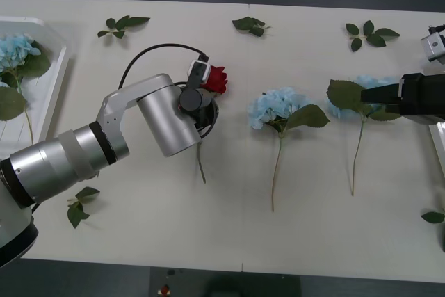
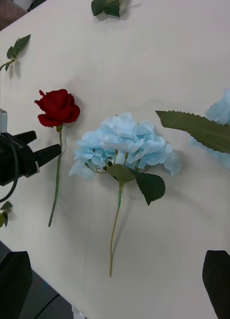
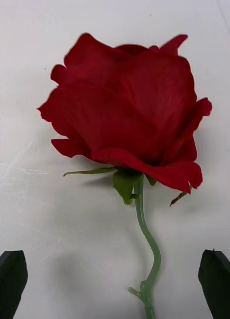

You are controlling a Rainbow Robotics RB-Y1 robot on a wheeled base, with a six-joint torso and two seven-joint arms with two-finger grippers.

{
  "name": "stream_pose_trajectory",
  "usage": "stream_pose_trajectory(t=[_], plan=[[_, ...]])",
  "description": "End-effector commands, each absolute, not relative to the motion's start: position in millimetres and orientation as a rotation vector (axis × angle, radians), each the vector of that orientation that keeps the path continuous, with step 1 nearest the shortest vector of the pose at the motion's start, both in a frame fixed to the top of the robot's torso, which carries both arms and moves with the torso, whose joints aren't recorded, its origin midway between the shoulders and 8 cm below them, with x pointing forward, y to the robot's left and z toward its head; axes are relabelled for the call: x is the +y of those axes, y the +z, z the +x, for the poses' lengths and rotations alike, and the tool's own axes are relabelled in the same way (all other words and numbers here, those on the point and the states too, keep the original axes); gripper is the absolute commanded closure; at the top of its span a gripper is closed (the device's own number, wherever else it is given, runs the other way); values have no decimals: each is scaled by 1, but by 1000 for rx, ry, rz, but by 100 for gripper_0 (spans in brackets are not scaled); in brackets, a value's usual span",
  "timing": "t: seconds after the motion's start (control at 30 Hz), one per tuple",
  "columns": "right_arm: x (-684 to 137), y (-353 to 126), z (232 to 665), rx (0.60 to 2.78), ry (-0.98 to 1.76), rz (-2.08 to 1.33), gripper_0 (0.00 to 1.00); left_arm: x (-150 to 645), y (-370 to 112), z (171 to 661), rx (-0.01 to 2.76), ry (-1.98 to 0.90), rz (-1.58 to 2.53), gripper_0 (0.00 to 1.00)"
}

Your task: Put the red flowers into the right box and the blue flowers into the left box

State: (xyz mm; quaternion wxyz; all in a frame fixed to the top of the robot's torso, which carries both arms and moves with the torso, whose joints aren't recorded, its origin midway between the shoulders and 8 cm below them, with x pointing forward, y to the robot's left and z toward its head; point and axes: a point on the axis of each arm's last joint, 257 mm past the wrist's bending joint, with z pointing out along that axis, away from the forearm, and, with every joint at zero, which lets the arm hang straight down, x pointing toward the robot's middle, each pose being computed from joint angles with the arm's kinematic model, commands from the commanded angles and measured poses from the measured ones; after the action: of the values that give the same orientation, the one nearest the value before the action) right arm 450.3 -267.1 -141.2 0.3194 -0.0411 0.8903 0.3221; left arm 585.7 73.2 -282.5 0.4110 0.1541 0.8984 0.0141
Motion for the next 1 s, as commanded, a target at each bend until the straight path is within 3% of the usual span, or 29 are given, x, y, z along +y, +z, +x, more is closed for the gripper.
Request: stream_pose_trajectory(t=[0.03, 0.5, 0.57, 0.63, 0.8, 1.0], plan=[[-276, -123, 446, 2320, 834, -128, 0, 60, -261, 598, 2187, 72, 448, 0], [-284, -122, 445, 2319, 830, -98, 0, 55, -271, 611, 2181, 106, 468, 0], [-280, -120, 445, 2308, 852, -100, 0, 55, -271, 611, 2181, 106, 469, 12], [-276, -115, 444, 2292, 887, -99, 0, 55, -271, 610, 2183, 104, 467, 31], [-262, -103, 440, 2249, 981, -103, 0, 56, -275, 609, 2198, 97, 458, 48], [-242, -84, 435, 2191, 1109, -124, 0, 57, -281, 606, 2223, 80, 442, 56]])
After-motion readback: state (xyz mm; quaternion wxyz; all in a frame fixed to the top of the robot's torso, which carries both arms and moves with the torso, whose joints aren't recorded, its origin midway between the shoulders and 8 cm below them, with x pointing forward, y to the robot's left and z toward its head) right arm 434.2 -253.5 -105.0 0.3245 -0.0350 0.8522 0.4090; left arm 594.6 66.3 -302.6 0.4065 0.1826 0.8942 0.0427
